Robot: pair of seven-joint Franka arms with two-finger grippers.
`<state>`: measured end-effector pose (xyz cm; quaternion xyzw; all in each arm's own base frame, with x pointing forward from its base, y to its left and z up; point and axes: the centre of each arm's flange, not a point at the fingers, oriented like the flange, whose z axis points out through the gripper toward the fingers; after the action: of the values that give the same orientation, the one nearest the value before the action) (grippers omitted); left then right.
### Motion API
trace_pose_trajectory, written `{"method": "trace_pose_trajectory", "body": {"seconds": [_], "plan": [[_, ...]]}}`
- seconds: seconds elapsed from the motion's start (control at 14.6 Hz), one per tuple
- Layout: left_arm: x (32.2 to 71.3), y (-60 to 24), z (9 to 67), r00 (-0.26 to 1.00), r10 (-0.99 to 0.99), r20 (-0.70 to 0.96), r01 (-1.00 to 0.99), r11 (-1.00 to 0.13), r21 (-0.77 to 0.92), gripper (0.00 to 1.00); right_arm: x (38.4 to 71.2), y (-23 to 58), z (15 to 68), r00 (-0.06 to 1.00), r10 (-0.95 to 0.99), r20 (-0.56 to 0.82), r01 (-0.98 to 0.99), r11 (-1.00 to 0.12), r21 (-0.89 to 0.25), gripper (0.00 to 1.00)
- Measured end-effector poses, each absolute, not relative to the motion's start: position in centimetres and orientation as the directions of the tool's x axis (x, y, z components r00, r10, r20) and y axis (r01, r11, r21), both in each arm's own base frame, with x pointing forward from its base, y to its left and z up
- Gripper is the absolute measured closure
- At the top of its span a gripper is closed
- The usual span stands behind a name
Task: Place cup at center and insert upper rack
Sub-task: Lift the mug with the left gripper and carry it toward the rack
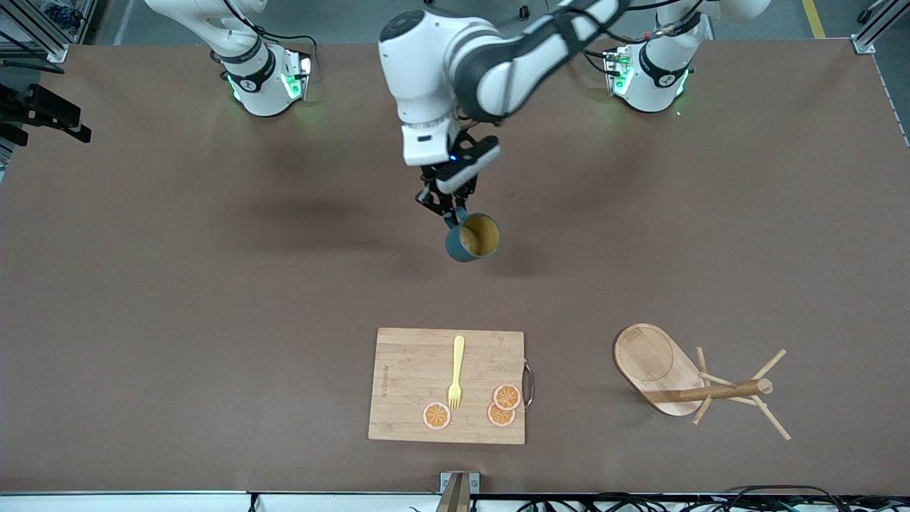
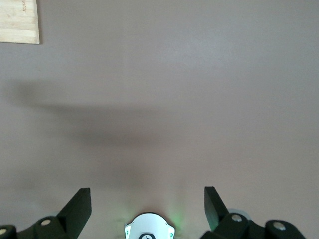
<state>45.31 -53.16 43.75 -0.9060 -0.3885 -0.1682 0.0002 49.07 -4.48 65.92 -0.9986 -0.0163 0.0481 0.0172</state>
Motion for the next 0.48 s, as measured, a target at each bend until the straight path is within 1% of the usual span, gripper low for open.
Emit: {"method": "trace_pose_trajectory", "body": {"seconds": [0.21, 0.48], "plan": [[50.9, -47.5, 47.2, 0.598, 0.786, 0.159, 0.777, -0.617, 0.129, 0.79, 48.9, -4.2, 66.2, 0.996, 0.037, -0.086, 0.034, -0.999, -0.035, 0.00], [56.9, -40.1, 49.0, 0.545, 0.838, -0.016, 0.834, -0.540, 0.115, 0.79, 48.7, -4.1, 66.7, 0.997, 0.037, -0.072, 0.034, -0.999, -0.034, 0.00]]}}
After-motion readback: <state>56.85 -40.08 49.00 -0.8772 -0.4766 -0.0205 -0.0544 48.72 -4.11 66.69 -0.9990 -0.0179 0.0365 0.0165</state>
